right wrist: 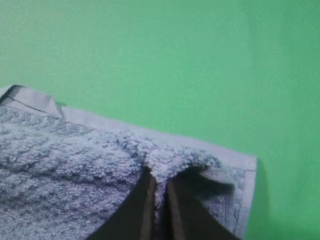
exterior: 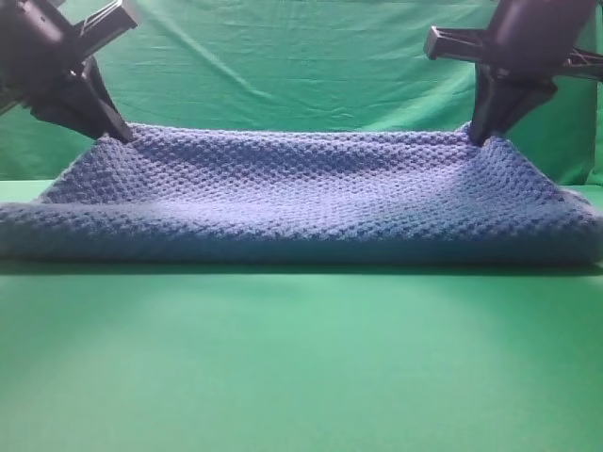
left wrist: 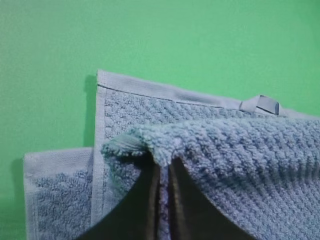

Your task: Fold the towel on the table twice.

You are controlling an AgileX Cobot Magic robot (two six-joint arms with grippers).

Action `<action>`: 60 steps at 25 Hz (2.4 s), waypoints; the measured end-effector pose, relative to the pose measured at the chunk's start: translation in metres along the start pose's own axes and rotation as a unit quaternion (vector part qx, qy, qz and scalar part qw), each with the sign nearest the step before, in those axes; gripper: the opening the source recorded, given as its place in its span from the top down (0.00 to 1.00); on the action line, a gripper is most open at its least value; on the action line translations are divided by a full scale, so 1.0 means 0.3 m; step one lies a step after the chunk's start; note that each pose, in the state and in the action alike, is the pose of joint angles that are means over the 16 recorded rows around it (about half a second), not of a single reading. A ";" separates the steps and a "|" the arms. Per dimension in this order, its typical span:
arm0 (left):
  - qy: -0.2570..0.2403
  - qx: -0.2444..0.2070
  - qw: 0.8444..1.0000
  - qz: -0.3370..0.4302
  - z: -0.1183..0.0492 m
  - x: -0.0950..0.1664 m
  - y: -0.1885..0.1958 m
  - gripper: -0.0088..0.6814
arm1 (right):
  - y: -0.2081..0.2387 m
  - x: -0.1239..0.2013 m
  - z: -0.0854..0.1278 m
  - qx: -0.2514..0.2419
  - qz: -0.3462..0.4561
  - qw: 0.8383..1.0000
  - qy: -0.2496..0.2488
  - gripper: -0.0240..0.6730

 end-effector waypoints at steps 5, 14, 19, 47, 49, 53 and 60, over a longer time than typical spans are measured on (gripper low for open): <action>-0.022 -0.002 1.000 -0.005 0.017 -0.003 -0.033 0.84 | -0.028 -0.011 -0.013 0.005 -0.011 1.000 0.006 0.63; -0.072 0.004 0.997 -0.022 0.003 -0.034 0.006 0.36 | 0.047 -0.049 -0.017 0.008 -0.029 0.999 0.018 0.21; -0.084 0.036 0.995 -0.047 -0.053 -0.078 0.101 0.35 | 0.173 -0.085 -0.011 0.006 -0.040 0.999 0.023 0.29; -0.170 -0.004 0.979 -0.111 -0.283 0.117 0.950 0.99 | 1.045 0.040 0.077 0.003 -0.167 0.985 0.039 0.97; -0.176 -0.015 0.977 -0.121 -0.281 0.150 1.001 0.99 | 1.092 0.068 0.085 0.005 -0.178 0.983 0.048 0.97; -0.190 -0.022 0.971 -0.146 -0.280 0.220 1.093 0.99 | 1.182 0.136 0.106 0.007 -0.207 0.976 0.073 0.97; -0.214 -0.003 0.957 -0.198 -0.264 0.365 1.202 0.99 | 1.290 0.293 0.157 0.002 -0.273 0.956 0.111 0.97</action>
Point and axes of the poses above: a point on each arm's last joint axis where the gripper is mounted, y pointing back along that axis away from the gripper, z along the wrist's bending axis when the last joint is at zero, x = y × z, the point moved 5 cm from there along -y, pointing out along that axis toward the gripper, and after that the axes turned 10 degrees about y, right-handed, at the moved point
